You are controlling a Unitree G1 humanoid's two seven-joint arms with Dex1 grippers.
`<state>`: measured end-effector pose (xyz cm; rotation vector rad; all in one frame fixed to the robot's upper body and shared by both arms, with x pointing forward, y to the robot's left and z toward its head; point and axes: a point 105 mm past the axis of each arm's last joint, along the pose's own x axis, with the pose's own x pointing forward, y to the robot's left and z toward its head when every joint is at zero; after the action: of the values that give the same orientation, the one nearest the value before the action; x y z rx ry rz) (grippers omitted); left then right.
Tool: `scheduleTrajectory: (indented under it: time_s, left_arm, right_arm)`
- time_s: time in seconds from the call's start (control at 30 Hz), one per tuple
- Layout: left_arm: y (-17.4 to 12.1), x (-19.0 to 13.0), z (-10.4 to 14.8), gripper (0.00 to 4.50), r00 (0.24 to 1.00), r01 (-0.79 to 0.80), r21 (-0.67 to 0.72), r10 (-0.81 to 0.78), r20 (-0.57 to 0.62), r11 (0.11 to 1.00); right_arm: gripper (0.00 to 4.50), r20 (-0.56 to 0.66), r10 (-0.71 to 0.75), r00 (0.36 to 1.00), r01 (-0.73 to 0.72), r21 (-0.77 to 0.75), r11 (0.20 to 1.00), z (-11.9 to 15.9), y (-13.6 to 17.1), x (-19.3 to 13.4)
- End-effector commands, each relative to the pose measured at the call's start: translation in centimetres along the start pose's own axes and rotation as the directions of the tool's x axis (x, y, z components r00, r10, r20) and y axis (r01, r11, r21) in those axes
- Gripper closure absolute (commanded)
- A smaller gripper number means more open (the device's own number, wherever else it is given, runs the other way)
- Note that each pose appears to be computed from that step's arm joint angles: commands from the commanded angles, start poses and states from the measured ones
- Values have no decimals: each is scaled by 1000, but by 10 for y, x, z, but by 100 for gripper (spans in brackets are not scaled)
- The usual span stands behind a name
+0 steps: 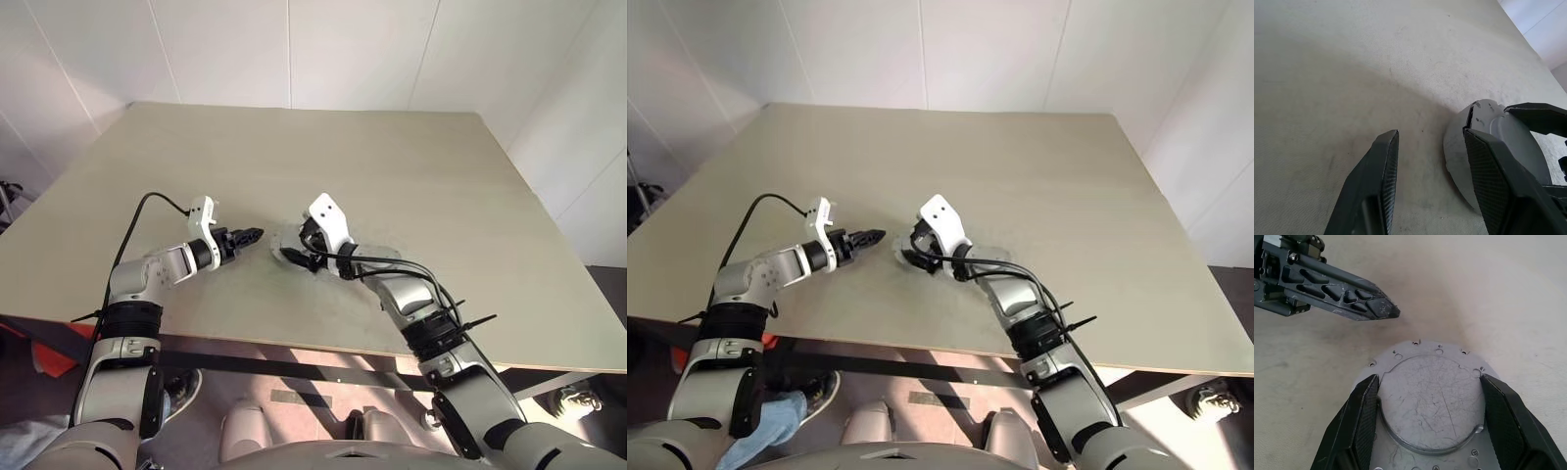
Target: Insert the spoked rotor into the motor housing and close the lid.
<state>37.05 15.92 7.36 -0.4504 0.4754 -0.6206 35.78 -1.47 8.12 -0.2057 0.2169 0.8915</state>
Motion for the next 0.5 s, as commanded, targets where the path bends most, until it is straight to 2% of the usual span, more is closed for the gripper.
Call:
scheduleTrajectory:
  time_s: [0.03, 0.5]
  left_arm:
    - [-1, -3, 13, 225, 999, 0, 28, -1, 40, 1000]
    - [0, -3, 11, 225, 999, -10, 23, 9, 40, 1000]
  right_arm:
    - [135, 97, -26, 995, 30, -41, 999, 35, -11, -5]
    - [135, 57, 63, 996, -60, -43, 997, 22, 3, -9]
